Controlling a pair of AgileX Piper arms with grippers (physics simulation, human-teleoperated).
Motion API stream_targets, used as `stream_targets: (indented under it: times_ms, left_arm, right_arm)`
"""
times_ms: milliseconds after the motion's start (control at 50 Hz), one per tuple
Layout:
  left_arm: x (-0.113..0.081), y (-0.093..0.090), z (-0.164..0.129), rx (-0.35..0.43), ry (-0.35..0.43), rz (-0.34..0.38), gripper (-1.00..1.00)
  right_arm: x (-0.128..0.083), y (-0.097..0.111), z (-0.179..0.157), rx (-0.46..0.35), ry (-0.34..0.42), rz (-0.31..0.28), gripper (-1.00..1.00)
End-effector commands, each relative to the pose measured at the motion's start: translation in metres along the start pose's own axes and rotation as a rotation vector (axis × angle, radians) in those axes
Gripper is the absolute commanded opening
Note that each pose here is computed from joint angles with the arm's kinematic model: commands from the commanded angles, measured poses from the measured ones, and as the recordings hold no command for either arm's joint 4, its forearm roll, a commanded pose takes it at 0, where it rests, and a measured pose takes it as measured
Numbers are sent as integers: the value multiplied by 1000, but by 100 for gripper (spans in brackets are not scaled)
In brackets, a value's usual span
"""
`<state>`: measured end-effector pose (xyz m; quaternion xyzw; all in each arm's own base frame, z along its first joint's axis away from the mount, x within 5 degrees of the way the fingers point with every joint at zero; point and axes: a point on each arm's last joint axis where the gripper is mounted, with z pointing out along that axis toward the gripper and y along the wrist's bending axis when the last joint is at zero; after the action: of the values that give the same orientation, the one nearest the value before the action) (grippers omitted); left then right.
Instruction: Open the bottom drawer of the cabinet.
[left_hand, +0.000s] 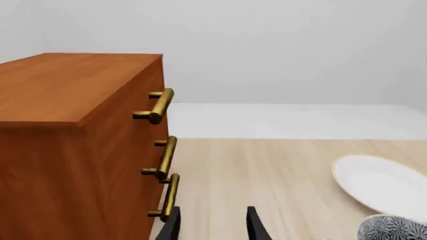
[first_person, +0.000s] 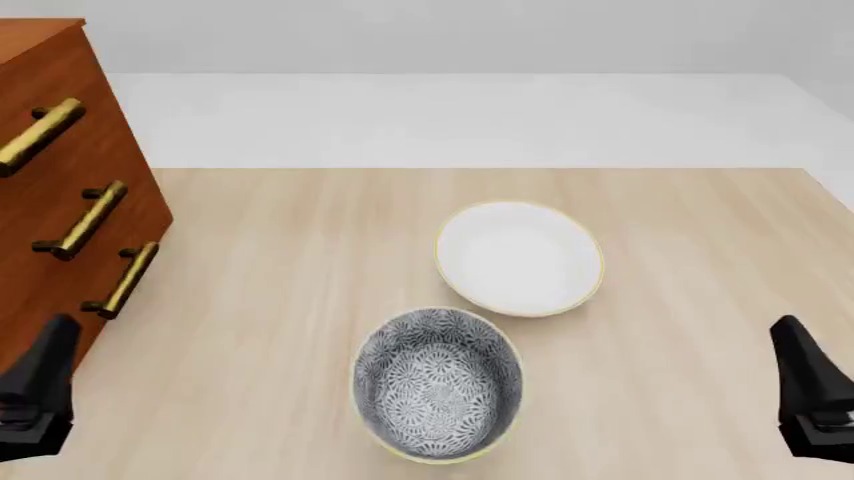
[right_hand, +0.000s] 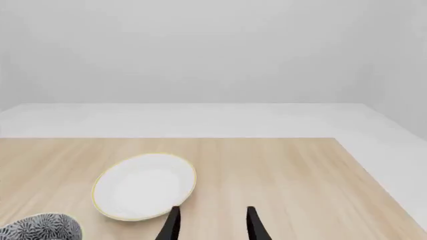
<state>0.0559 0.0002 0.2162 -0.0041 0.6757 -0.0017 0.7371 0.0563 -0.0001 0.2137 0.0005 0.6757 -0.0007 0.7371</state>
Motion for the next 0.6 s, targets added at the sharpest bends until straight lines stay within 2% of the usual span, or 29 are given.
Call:
stream_targets:
  times_ms: [20,100,140,180,220,240,280,320,400,480,520,540,600]
  left_arm:
    - [2,-1,2,15,10,7,100]
    - [0,-1,5,15,23,23,100]
    - [-6,1,0,-27,-2,36,100]
    - [-2,1,6,-15,34,14,100]
    - [-7,1,5,-17,26,24,100]
    - [-6,0,7,-3,39,82,100]
    - [-11,-1,6,15,31,89,100]
    - [-7,-2,11,26,56,153,100]
    - [-7,-3,16,48,71,229,100]
    - [-10,-2,24,40,88,283,100]
    - [-13,-2,27,41,96,283,100]
    - [-13,-3,28,46,95,315,100]
    - [-14,-3,33,48,106,317,100]
  right_arm:
    - [0,0,1,-2,3,2,100]
    - [-1,0,0,-2,4,4,100]
    - [0,0,0,-2,3,2,100]
    - [-1,0,0,-2,2,2,100]
    - [0,0,0,-2,3,3,100]
    - [0,0,0,-2,3,3,100]
    - [0,0,0,-2,3,2,100]
    - [0,0,0,-2,3,3,100]
    - [0,0,0,-2,3,3,100]
    - [0,0,0,-2,3,3,100]
    - [0,0,0,-1,3,3,100]
    - [0,0,0,-2,3,3,100]
    - [0,0,0,-2,3,3,100]
